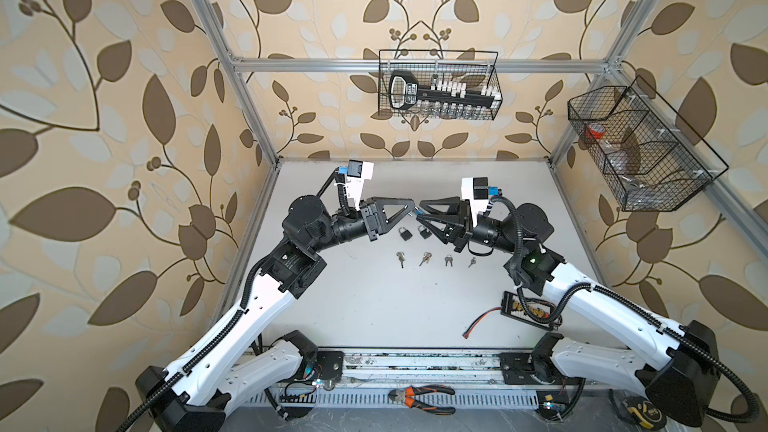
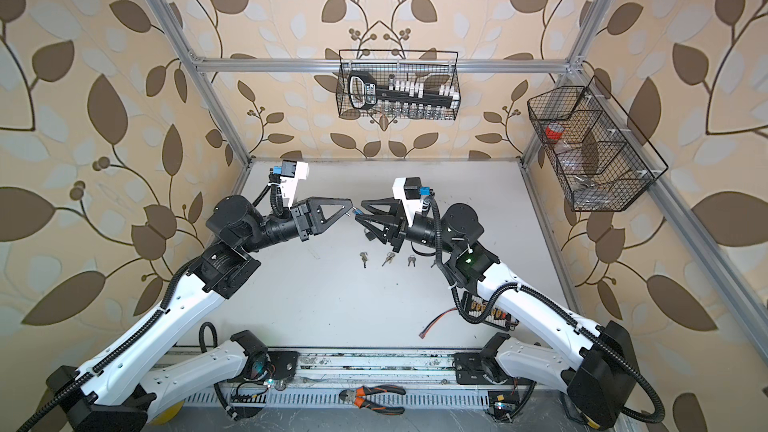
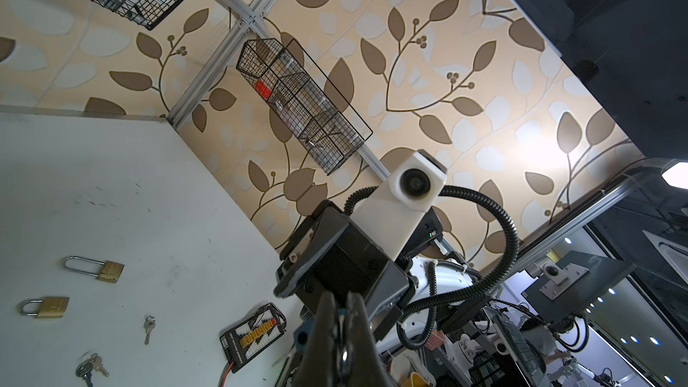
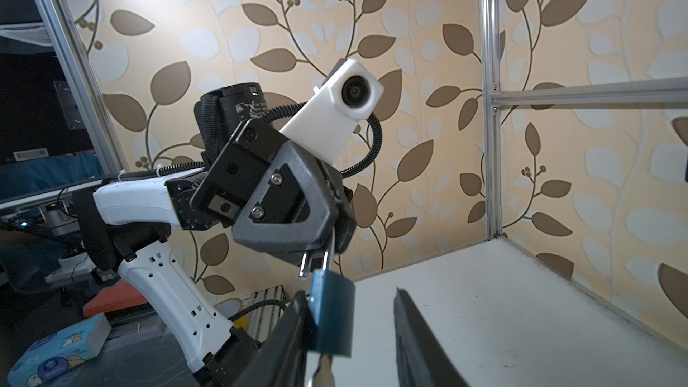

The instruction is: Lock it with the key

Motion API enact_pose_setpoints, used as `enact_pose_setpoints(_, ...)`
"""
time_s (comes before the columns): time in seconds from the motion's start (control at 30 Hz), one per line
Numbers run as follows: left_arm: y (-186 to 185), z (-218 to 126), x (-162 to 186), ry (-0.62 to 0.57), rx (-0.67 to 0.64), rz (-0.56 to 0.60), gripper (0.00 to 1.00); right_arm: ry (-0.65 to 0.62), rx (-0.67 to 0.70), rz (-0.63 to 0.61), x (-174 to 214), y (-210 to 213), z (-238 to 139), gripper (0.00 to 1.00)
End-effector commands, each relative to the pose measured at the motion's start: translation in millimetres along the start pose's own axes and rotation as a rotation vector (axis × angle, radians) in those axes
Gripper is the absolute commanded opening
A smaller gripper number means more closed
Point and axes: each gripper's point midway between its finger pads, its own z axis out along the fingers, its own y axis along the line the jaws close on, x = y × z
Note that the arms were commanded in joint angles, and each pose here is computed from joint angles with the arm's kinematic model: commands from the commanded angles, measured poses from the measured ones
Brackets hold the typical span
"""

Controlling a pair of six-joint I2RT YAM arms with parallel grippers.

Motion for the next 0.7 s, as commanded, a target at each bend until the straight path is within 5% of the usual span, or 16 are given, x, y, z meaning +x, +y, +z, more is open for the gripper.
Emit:
enact_pose_setpoints(0.0,-31,-7,-7,-0.018,0.08,0.067,0.0,-0.017,-0.031,-0.011,-12,6,5,0.3)
enact_pose_setpoints(0.27,-31,-9,-10,-0.014,0.041,0.094,0.0,-0.007,-0.036,0.024,-12,8,3,0.0)
enact_pose_setpoints(0.67,-57,-6,-14,0.068,0.088,0.25,0.0,0.077,-0.29,0.26,-38,58,2,0.0)
